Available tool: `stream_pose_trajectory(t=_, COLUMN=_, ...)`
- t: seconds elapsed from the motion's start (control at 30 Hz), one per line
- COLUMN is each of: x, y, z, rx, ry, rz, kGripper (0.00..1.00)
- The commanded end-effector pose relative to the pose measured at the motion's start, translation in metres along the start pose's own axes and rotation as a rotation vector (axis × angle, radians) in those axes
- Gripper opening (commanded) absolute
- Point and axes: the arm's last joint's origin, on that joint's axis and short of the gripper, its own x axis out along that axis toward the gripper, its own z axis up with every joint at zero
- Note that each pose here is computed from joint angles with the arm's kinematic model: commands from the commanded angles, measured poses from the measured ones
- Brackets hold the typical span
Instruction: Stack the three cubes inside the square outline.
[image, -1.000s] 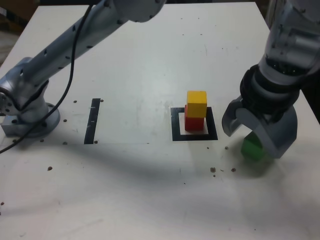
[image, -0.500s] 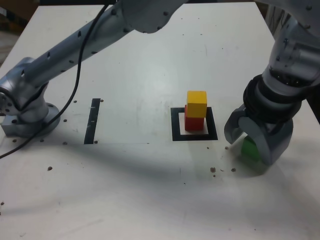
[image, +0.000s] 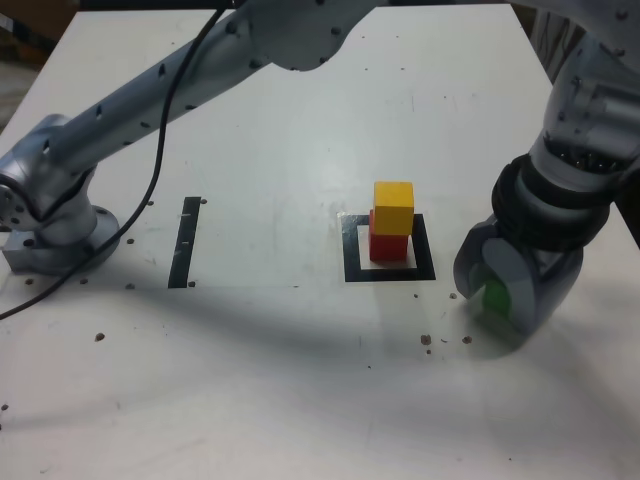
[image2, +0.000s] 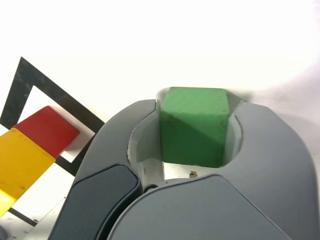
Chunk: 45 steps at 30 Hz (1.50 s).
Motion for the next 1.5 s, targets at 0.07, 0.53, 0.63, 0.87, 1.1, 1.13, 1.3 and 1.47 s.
stream_pose_trajectory(t=0.07, x=0.000, y=0.001, z=0.001, rx=0.000, ry=-0.006, rz=-0.004, kGripper=0.03)
stream_pose_trajectory(t=0.53, x=-0.043, y=0.006, z=-0.015, rx=-0.028, ry=-0.085, rz=0.040, kGripper=0.00)
stream_pose_trajectory(t=0.63, x=-0.064, y=0.005, z=-0.030, rx=-0.048, ry=-0.108, rz=0.055, kGripper=0.00)
stream_pose_trajectory(t=0.87, x=-0.094, y=0.004, z=-0.072, rx=-0.190, ry=-0.104, rz=0.065, kGripper=0.00)
stream_pose_trajectory(t=1.1, x=-0.103, y=0.001, z=-0.114, rx=-0.407, ry=-0.059, rz=0.042, kGripper=0.00)
stream_pose_trajectory(t=1.13, x=-0.105, y=-0.002, z=-0.124, rx=-0.447, ry=-0.046, rz=0.036, kGripper=0.00)
stream_pose_trajectory(t=1.3, x=-0.097, y=-0.009, z=-0.144, rx=-0.541, ry=0.012, rz=-0.014, kGripper=0.00)
stream_pose_trajectory(t=1.47, x=-0.091, y=-0.011, z=-0.148, rx=-0.567, ry=0.041, rz=-0.038, kGripper=0.00)
